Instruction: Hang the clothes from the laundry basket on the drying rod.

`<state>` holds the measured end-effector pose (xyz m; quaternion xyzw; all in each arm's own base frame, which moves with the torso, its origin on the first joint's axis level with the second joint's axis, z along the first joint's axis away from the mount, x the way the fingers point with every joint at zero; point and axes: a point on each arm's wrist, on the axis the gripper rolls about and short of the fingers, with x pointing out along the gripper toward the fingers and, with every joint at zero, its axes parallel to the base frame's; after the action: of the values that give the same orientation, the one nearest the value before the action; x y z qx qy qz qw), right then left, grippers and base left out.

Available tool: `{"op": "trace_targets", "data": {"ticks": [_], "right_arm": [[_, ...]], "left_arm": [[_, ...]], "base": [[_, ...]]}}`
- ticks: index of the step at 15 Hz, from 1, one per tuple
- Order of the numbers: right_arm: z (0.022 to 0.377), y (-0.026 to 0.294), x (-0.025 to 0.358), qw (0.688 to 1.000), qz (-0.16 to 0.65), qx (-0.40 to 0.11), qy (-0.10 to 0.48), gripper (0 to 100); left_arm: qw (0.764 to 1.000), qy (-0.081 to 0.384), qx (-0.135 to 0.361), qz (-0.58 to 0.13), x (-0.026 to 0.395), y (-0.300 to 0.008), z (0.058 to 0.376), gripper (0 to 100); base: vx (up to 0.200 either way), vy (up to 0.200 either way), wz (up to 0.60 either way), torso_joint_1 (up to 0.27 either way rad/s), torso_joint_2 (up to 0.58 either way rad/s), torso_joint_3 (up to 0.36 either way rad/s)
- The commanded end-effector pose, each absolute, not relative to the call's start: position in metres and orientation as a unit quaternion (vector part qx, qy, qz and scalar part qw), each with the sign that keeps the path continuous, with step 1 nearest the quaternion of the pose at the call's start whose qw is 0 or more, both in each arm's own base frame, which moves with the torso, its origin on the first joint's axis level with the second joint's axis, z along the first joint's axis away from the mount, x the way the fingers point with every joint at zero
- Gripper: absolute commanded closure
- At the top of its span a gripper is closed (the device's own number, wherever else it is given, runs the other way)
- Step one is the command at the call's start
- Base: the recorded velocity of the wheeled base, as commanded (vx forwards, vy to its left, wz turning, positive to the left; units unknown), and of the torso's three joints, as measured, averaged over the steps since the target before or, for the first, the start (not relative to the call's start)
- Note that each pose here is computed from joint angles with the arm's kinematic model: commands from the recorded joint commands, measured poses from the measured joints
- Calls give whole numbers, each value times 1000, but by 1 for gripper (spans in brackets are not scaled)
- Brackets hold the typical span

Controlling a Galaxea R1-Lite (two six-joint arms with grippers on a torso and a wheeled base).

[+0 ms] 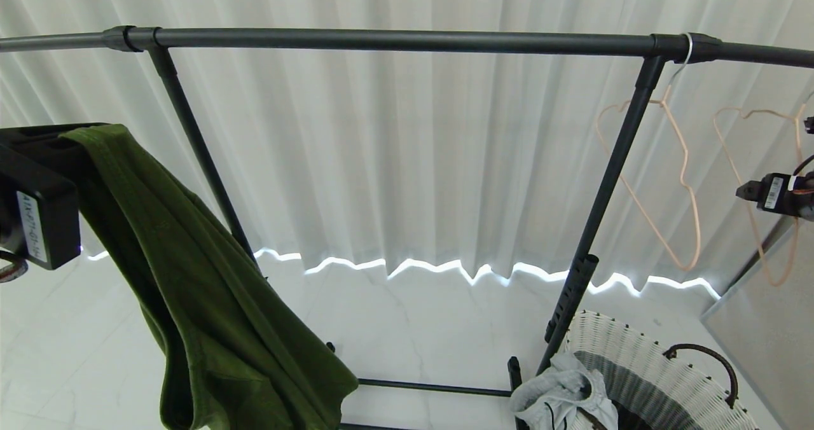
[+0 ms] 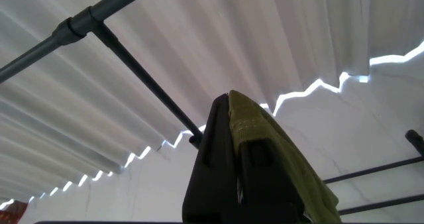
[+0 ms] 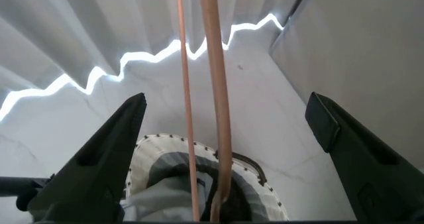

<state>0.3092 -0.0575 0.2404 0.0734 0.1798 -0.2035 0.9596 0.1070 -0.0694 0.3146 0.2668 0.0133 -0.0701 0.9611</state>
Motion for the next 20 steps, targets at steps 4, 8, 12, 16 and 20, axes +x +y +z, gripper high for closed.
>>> {"op": "trace_targets", "data": {"ticks": [4, 8, 12, 16, 20], "right_arm": [[249, -56, 301, 962, -204, 74, 168, 100], [254, -56, 297, 963, -204, 74, 161, 100], [259, -55, 292, 965, -203, 74, 151, 100], [267, -51, 273, 967, -198, 71, 142, 100], [264, -43, 232, 965, -196, 66, 161, 100]], "left_arm": [[962, 11, 265, -69, 106, -68, 315, 100], [962, 9, 264, -69, 105, -68, 316, 100], [963, 7, 262, -68, 103, -66, 317, 100], [963, 4, 260, -67, 103, -66, 318, 100], [964, 6, 260, -57, 105, -65, 318, 100]], "base": [[0, 0, 0, 0, 0, 0], [0, 0, 0, 0, 0, 0], [0, 0, 0, 0, 0, 0], [0, 0, 0, 0, 0, 0], [0, 0, 0, 0, 0, 0]]}}
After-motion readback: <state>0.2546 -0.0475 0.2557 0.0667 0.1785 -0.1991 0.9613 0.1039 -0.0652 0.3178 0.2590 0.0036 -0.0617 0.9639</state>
